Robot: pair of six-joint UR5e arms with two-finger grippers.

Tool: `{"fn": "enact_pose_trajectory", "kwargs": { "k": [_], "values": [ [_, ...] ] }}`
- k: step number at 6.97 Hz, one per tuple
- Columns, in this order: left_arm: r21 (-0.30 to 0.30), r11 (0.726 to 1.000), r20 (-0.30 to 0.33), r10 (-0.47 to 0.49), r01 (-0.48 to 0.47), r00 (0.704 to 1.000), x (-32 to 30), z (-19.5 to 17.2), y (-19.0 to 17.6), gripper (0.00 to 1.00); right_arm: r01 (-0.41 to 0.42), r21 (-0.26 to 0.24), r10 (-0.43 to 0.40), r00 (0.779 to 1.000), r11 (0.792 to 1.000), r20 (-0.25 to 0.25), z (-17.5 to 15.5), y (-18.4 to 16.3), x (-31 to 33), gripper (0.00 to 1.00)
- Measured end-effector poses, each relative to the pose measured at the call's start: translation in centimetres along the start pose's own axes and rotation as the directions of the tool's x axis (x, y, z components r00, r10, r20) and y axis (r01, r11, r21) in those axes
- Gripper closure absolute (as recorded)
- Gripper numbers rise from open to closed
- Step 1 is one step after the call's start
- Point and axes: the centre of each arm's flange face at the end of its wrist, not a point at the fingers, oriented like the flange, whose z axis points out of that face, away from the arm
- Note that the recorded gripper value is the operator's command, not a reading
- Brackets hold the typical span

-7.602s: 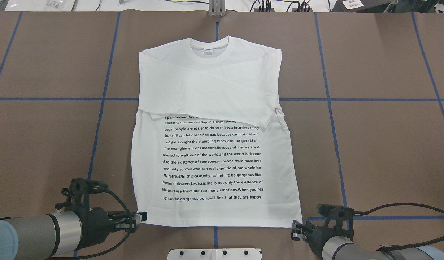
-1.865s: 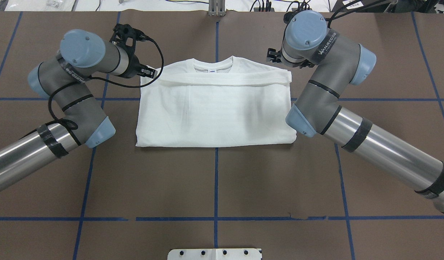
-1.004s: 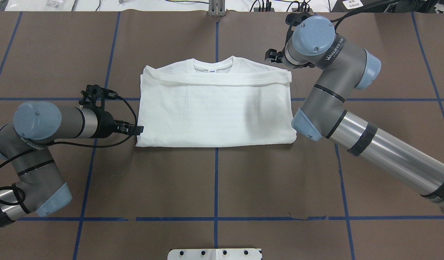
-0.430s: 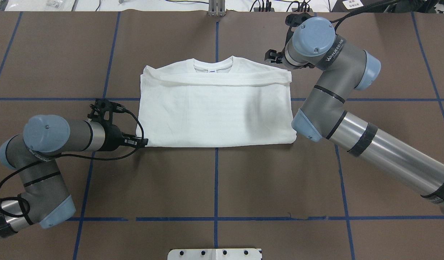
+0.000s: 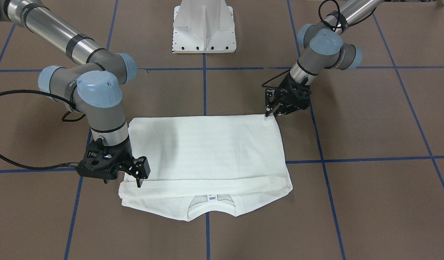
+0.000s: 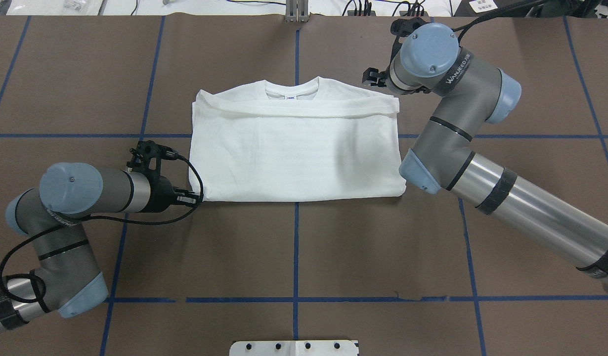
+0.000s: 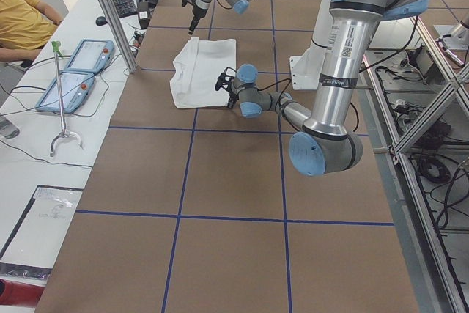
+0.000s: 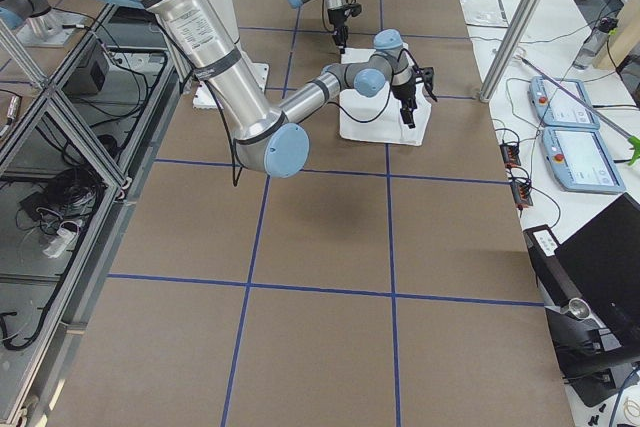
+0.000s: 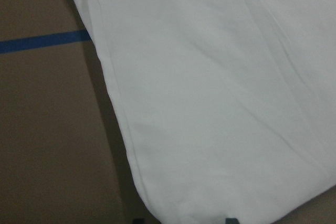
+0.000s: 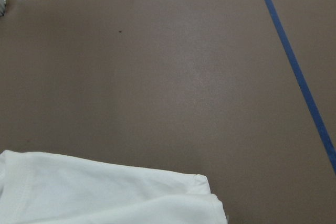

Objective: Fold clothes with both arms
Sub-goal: 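Release the hem and draw both grippers back from the folded shirt, then push the folded shirt with the left gripper, rotating it upright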

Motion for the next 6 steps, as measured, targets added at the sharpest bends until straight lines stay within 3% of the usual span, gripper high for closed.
{"fn": "enact_pose_trajectory", "kwargs": {
  "k": [3,4,6],
  "values": [
    [0.032,0.997,0.026,0.071,-0.071,0.997,-2.4,-2.3,-1.5,1.0,0.0,0.001,0.0,1.0,1.0,0.0,0.0,0.0,0.0,0.0],
    [0.066,0.988,0.092,0.133,-0.139,0.987,-6.2,-3.8,-4.0,1.0,0.0,0.001,0.0,1.0,1.0,-0.001,0.0,0.0,0.1,0.0],
    [0.101,0.964,0.289,0.21,-0.248,0.934,-17.2,-6.3,-11.9,1.0,-0.004,0.0,0.004,1.0,1.0,-0.001,0.0,0.1,0.0,0.0]
  ]
}}
